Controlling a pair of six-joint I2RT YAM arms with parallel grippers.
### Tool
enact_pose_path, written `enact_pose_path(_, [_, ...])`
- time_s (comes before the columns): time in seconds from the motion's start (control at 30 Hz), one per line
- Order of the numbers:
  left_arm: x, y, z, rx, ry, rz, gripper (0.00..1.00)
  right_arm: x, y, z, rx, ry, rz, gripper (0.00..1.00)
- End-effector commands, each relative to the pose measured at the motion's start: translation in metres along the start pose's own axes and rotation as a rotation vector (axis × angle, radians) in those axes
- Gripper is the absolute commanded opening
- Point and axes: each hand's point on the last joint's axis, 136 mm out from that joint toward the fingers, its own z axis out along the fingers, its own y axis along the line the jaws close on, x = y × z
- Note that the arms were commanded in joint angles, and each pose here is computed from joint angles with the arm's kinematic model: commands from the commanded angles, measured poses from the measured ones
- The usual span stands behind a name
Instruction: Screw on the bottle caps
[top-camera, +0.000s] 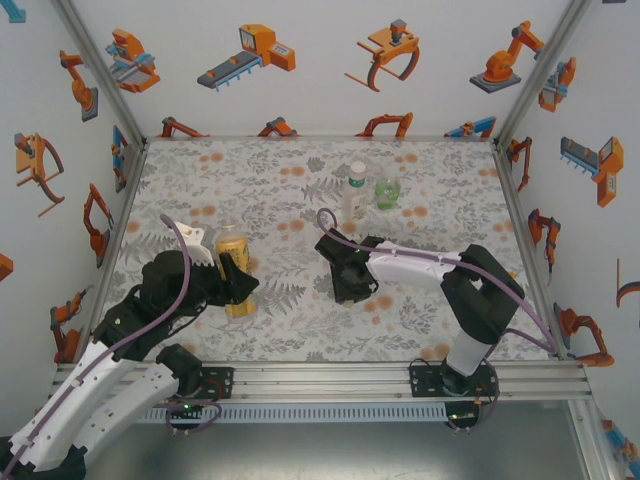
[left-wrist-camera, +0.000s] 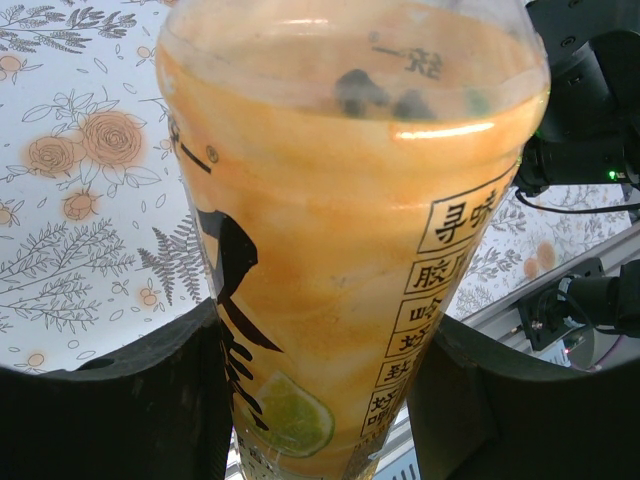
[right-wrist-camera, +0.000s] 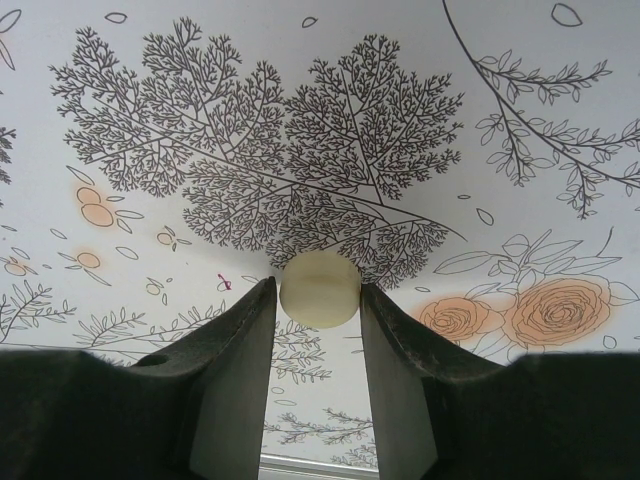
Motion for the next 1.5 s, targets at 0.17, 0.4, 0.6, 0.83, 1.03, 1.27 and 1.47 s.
enact_pose_path(0.17, [-0.002,-0.005,-0.001,0.028,-0.009,-0.02,0.23,0.008,-0.002,0.009,0.019,0.027,0.006,0.4])
enact_pose_path(0.4, [-0.002,-0.005,-0.002,0.031,-0.011,-0.017,0.21,0.006,-0.002,0.006,0.022,0.022,0.008,0.39])
enact_pose_path(0.6, [-0.001,-0.007,0.0,0.041,-0.002,0.003,0.21,-0.002,-0.003,-0.012,0.019,-0.022,0.015,0.3])
enact_pose_path(0.83, [0.0,-0.025,0.0,0.119,0.038,0.104,0.2,-0.019,0.006,-0.054,-0.083,-0.137,-0.007,0.23])
enact_pose_path(1.03, [0.008,-0.056,0.0,0.294,0.103,0.253,0.19,-0.034,0.03,-0.11,-0.301,-0.321,-0.125,0.21])
enact_pose_path(1.27, [0.028,-0.096,-0.014,0.55,0.176,0.465,0.12,-0.034,0.053,-0.185,-0.514,-0.518,-0.356,0.18])
enact_pose_path(1.47, [0.048,-0.111,-0.029,0.65,0.188,0.685,0.12,-0.014,0.064,-0.253,-0.673,-0.639,-0.586,0.19])
